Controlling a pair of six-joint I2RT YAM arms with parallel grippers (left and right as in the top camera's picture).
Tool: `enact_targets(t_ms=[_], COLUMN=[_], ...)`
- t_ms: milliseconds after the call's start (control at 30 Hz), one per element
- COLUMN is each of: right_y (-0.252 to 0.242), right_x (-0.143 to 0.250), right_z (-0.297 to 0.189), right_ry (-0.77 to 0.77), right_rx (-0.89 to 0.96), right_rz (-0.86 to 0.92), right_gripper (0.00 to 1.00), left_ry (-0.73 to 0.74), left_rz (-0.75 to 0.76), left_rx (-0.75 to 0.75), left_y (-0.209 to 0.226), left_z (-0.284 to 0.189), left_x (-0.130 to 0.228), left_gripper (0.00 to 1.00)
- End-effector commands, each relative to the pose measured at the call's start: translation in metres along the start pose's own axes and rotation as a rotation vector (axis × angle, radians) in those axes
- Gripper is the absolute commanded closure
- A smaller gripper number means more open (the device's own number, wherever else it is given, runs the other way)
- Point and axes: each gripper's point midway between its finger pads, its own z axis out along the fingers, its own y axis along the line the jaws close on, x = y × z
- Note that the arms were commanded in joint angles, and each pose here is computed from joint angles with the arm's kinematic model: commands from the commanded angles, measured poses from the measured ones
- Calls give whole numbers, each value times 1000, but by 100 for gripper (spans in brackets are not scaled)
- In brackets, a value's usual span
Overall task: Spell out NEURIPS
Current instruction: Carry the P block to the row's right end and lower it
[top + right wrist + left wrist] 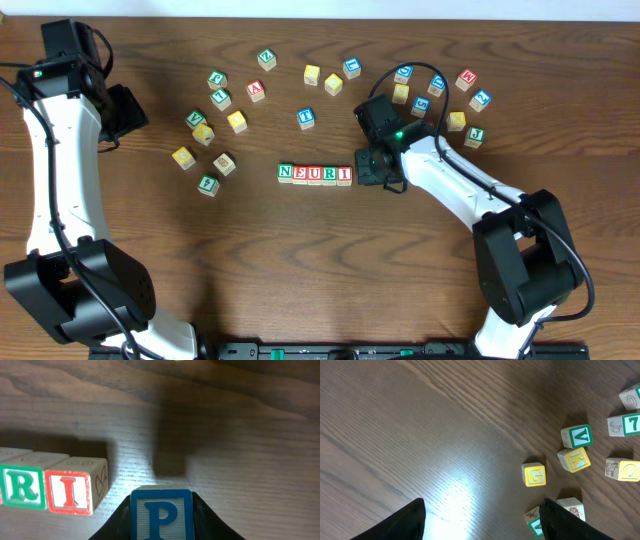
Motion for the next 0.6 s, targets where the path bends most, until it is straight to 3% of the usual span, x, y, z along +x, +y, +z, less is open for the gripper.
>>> enact_targets(t_ms=[0,367,567], right_y=[-3,-4,-3], right_x=[9,11,8], right_z=[8,9,8], right_ry=[12,17,11], right_rx=[10,13,10], right_rz=[19,29,30], right_gripper=[72,61,62], left_ry=[-5,-5,-5], left_rz=[-1,-1,-1], left_rx=[-12,-12,-12], left_y=[3,3,3], left_z=[-1,-1,-1], left_x=[-2,-2,-2], left_gripper=[28,28,28])
